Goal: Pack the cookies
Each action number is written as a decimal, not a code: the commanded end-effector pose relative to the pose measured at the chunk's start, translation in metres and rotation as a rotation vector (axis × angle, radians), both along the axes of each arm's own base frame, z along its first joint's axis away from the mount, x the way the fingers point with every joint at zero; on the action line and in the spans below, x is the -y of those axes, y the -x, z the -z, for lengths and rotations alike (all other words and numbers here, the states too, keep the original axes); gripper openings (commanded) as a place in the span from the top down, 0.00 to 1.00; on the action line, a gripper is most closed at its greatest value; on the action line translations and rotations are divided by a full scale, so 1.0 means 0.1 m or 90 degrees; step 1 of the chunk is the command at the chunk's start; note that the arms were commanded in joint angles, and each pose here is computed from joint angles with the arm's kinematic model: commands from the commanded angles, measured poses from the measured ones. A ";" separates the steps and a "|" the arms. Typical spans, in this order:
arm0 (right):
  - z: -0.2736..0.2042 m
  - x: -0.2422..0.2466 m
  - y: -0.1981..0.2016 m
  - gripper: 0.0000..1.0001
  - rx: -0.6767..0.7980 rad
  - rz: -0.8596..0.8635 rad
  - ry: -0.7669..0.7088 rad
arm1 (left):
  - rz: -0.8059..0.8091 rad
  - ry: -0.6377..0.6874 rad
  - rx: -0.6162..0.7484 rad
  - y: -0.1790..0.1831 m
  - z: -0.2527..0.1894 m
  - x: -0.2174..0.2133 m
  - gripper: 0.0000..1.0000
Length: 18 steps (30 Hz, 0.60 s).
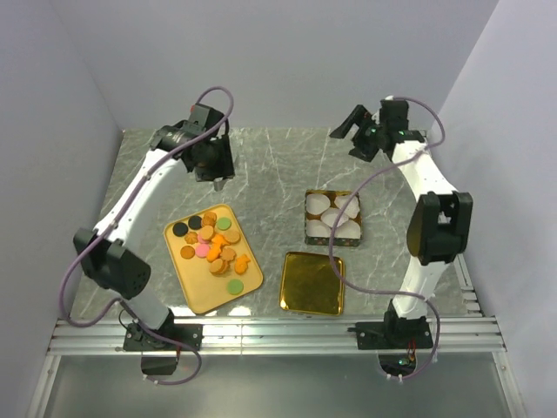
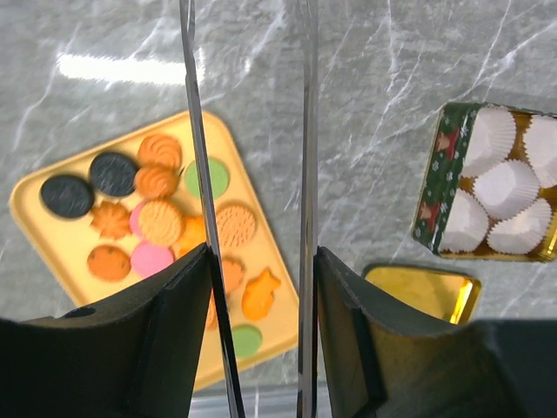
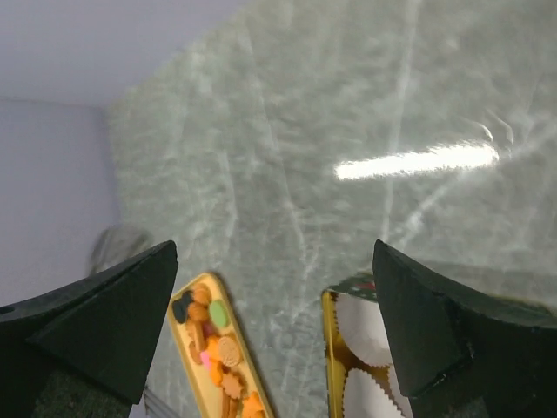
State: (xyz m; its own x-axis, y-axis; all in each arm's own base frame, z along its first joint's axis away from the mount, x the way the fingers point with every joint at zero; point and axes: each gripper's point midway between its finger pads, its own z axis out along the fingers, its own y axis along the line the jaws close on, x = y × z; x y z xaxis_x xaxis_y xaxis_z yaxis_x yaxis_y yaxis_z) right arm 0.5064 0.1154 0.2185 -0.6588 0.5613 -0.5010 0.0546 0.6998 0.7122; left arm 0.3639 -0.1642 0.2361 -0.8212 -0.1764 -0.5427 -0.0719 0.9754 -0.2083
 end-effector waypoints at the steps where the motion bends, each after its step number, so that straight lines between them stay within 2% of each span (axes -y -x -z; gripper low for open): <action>1: -0.45 -0.11 0.07 0.00 -0.024 0.038 0.062 | -0.044 0.004 0.027 0.33 -0.36 -0.20 0.45; 2: -0.47 -0.03 0.17 0.00 -0.037 0.071 0.133 | -0.046 -0.004 0.020 0.40 -0.34 -0.24 0.45; 3: -0.63 -0.16 0.27 0.00 -0.001 0.046 0.197 | -0.051 -0.006 0.023 0.47 -0.36 -0.27 0.46; 4: -0.74 -0.20 0.37 0.00 0.019 0.051 0.235 | -0.056 -0.011 0.023 0.53 -0.37 -0.32 0.45; 5: -1.06 -0.17 0.53 0.00 0.081 0.076 0.244 | -0.066 -0.010 0.034 0.65 -0.39 -0.39 0.45; 6: -0.57 -0.18 0.70 0.00 0.018 0.078 0.227 | -0.066 -0.005 0.041 0.70 -0.39 -0.40 0.45; 8: -0.33 -0.10 0.94 0.00 -0.026 0.160 0.122 | -0.067 0.008 0.053 0.88 -0.39 -0.47 0.44; 9: 0.14 -0.17 1.19 0.11 -0.133 0.090 0.011 | -0.067 0.011 0.057 0.93 -0.38 -0.49 0.43; 10: 0.23 -0.18 1.21 0.31 -0.147 0.075 -0.018 | -0.061 0.018 0.060 0.98 -0.37 -0.49 0.42; 11: 0.43 -0.11 1.40 0.36 -0.220 0.090 0.004 | -0.058 0.018 0.062 1.07 -0.30 -0.54 0.39; 13: 0.33 0.03 1.50 0.32 -0.184 0.143 0.131 | -0.047 0.017 0.046 1.18 -0.23 -0.56 0.40; 14: 0.12 0.08 1.65 0.22 -0.151 0.158 0.157 | -0.045 0.006 0.023 1.30 -0.13 -0.61 0.41; 16: 0.02 0.13 1.78 0.18 -0.133 0.176 0.164 | -0.040 -0.004 0.020 1.38 -0.06 -0.66 0.40; 18: -0.06 0.20 1.95 0.18 -0.124 0.191 0.161 | -0.045 -0.019 0.017 1.46 0.05 -0.74 0.38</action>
